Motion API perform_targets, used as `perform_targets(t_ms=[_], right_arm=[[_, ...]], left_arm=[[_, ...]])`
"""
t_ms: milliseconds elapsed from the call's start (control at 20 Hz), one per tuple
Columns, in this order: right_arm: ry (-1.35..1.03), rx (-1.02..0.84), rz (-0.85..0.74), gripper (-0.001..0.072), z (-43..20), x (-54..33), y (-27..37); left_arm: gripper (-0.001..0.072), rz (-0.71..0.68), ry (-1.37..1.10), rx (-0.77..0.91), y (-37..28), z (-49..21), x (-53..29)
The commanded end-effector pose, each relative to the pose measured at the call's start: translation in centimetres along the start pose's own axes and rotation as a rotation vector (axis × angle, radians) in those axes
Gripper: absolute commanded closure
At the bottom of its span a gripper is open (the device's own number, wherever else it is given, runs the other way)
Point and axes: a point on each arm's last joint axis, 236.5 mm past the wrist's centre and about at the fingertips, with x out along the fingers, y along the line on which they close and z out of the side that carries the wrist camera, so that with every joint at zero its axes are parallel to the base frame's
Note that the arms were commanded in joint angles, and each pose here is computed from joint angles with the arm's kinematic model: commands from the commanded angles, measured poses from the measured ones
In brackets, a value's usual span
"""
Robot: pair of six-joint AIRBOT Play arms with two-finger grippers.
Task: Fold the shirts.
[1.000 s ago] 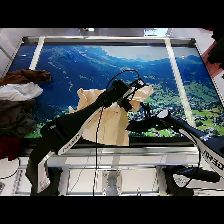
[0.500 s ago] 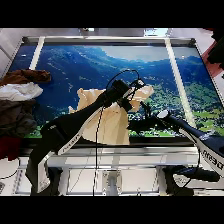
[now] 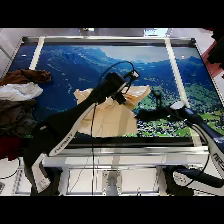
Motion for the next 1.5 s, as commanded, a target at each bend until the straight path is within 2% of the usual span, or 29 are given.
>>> perform_targets(t_ms=[0,250,550,600,750,850,950,1100,1200,1300,1400,1450], right_arm=[[-0.152,-0.035,-0.046,0.069,4.1,-7.1,0.0],[-0.316,-0.11,-0.163,0.0691,7.5,-15.9,0.9],[-0.376,-0.162,-0.18,0.0692,9.3,-18.6,2.8],[-0.387,-0.17,-0.213,0.0691,9.7,-19.2,2.5],[-0.461,-0.237,-0.4,0.0691,12.0,-24.2,2.0],[-0.548,-0.299,-0.507,0.0692,13.8,-28.9,3.5],[-0.652,-0.354,-0.555,0.0692,15.0,-33.9,6.4],[-0.811,-0.434,-0.613,0.0692,14.7,-41.2,11.4],[-0.931,-0.503,-0.648,0.0692,14.1,-45.1,15.2],[-1.045,-0.557,-0.616,0.0692,14.3,-47.4,18.5],[-1.115,-0.569,-0.539,0.0692,15.8,-47.8,19.9],[-1.114,-0.558,-0.501,0.0692,16.9,-47.2,19.6]], left_arm=[[0.0692,0.045,-0.047,-0.043,3.2,-0.2,-4.0],[0.0692,0.062,-0.135,-0.076,4.8,0.2,-9.0],[0.0692,0.067,-0.143,-0.135,5.2,-0.2,-10.4],[0.0692,0.102,-0.134,-0.132,6.1,-0.5,-10.6],[0.0693,0.341,-0.107,-0.138,11.9,-2.2,-14.0],[0.0693,0.482,-0.122,-0.178,15.6,-3.6,-18.7],[0.0693,0.558,-0.127,-0.242,17.7,-6.4,-23.6],[0.0693,0.554,-0.152,-0.389,18.1,-12.0,-30.3],[0.0692,0.521,-0.214,-0.516,17.8,-15.2,-33.9],[0.0693,0.446,-0.285,-0.606,16.7,-16.5,-35.8],[0.0693,0.362,-0.318,-0.598,15.2,-15.4,-35.4],[0.0693,0.365,-0.327,-0.57,15.1,-14.4,-34.4]])
